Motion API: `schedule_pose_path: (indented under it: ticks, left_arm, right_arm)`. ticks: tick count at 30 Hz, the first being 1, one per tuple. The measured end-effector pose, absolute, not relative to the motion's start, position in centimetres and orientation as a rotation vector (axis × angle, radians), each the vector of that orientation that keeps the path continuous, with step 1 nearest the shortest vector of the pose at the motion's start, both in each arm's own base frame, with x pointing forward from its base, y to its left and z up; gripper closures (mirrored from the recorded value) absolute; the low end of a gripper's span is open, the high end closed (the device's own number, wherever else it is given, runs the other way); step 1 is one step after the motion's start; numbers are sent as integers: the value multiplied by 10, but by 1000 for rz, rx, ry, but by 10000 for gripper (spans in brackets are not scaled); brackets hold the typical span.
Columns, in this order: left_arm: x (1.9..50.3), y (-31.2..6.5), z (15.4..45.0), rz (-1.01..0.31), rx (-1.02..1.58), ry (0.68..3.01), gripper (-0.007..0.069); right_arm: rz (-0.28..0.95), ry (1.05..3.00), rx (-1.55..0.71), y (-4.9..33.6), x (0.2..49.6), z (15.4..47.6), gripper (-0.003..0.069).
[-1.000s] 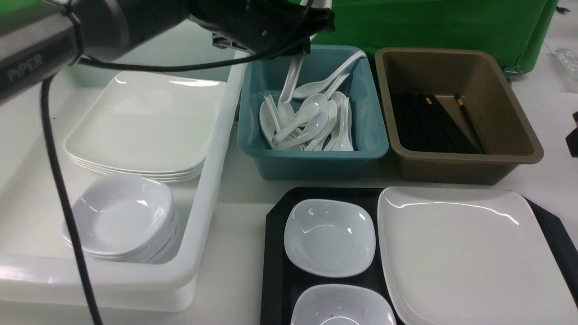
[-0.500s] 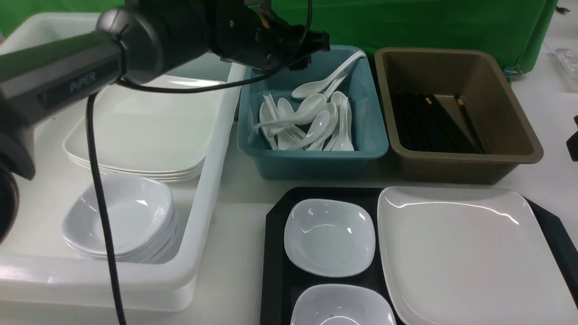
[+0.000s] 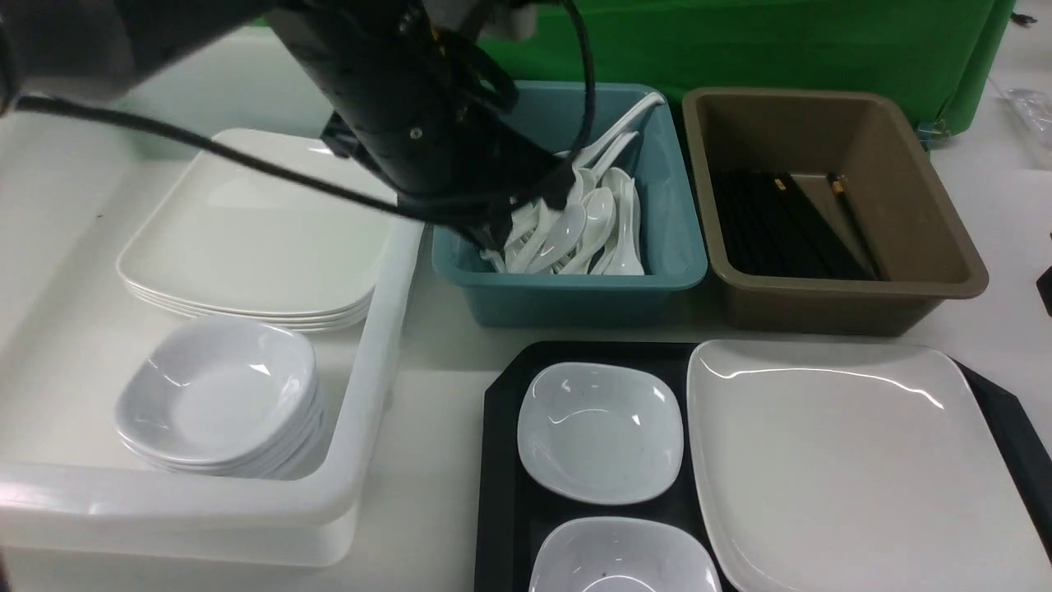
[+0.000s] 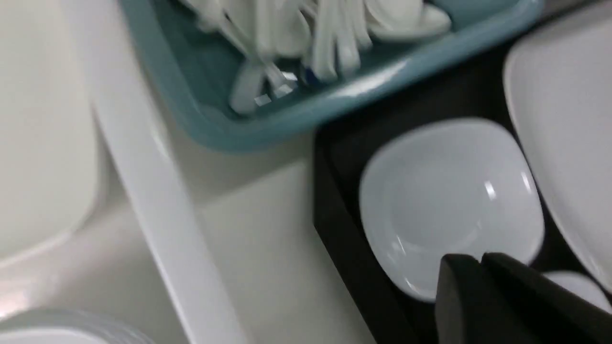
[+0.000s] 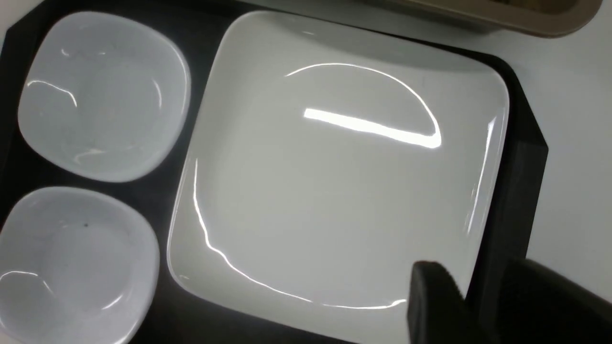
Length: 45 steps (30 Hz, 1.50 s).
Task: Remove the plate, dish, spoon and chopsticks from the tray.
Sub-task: Use the left arm to grab a small plate from the dinner plate
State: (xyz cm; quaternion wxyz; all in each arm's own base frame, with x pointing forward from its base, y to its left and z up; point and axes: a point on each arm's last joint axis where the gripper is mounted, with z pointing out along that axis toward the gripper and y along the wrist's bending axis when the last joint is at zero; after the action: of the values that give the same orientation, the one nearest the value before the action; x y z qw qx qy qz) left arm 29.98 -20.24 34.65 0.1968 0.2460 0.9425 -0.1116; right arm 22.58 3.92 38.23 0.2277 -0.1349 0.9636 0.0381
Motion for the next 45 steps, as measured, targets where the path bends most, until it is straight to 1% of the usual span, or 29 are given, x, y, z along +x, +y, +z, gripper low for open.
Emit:
schedule_pose_path:
  ticks: [2,3,4,5,9,10,11,12,14,16,17,18,19,21,23,25,26,28,29,31,32,33,35,37,40,42,45]
  left_arm:
    - [274,-213,334,-320,790,2658,622]
    - [261,-220,322,-319,847,2670,624]
    - [259,-221,321,-323,854,2661,624]
    - [247,-229,305,-323,900,2668,624]
    - [230,-244,258,-321,984,2670,601]
    - [230,-246,248,-320,974,2682,584]
    - [230,-246,246,-320,974,2684,580]
    - [231,-248,240,-317,956,2694,556]
    - [238,-254,223,-314,927,2707,465]
    - [242,-258,213,-308,924,2715,386]
    - [242,-258,211,-306,925,2718,377]
    - [244,-260,205,-300,926,2726,331]
    - [246,-262,197,-290,929,2741,270]
    - [247,-263,187,-279,932,2766,195]
    - [248,-264,179,-273,939,2785,150]
    - [248,-266,174,-276,954,2787,132]
    - [248,-266,173,-279,958,2788,134]
    - [248,-266,172,-277,961,2794,171]
    - [248,-266,172,-273,964,2801,212]
    - [246,-265,171,-264,962,2823,321]
    - [246,-264,171,-261,959,2831,380]
    - [245,-264,171,-261,943,2848,457]
    - [244,-264,176,-284,912,2852,478]
    - [243,-263,179,-286,884,2860,481]
    - [241,-261,190,-302,860,2850,517]
    - [238,-258,208,-330,844,2812,566]
    - [232,-250,239,-361,840,2723,601]
  right_arm:
    - [105,2656,-372,39,226,382,421]
    - [105,2656,-372,39,226,382,421]
    - [105,2656,-372,39,226,382,421]
    - [105,2656,-372,39,226,382,421]
    - [105,2653,-370,39,226,382,421]
    - [105,2653,-370,39,226,382,419]
    - [105,2653,-370,39,226,382,419]
    - [105,2653,-370,39,226,382,419]
    - [109,2652,-371,39,226,382,419]
    - [109,2652,-371,39,226,382,419]
    - [109,2652,-371,39,226,382,419]
    - [109,2652,-371,39,226,382,419]
    - [109,2652,-371,39,226,382,419]
    - [109,2652,-371,39,226,382,419]
    - [109,2652,-371,39,226,382,419]
    - [110,2650,-373,40,226,383,419]
    - [110,2648,-372,40,226,383,419]
    - [110,2640,-371,40,227,383,418]
    - [109,2635,-371,40,227,383,418]
    - [109,2626,-370,40,228,383,418]
    - [109,2624,-369,40,228,384,419]
    - [109,2623,-369,40,228,384,419]
    - [108,2619,-368,40,229,384,419]
    - [108,2617,-369,40,229,384,419]
    - [109,2617,-369,40,229,384,419]
    - [109,2617,-369,40,229,384,419]
    - [109,2616,-369,40,229,384,419]
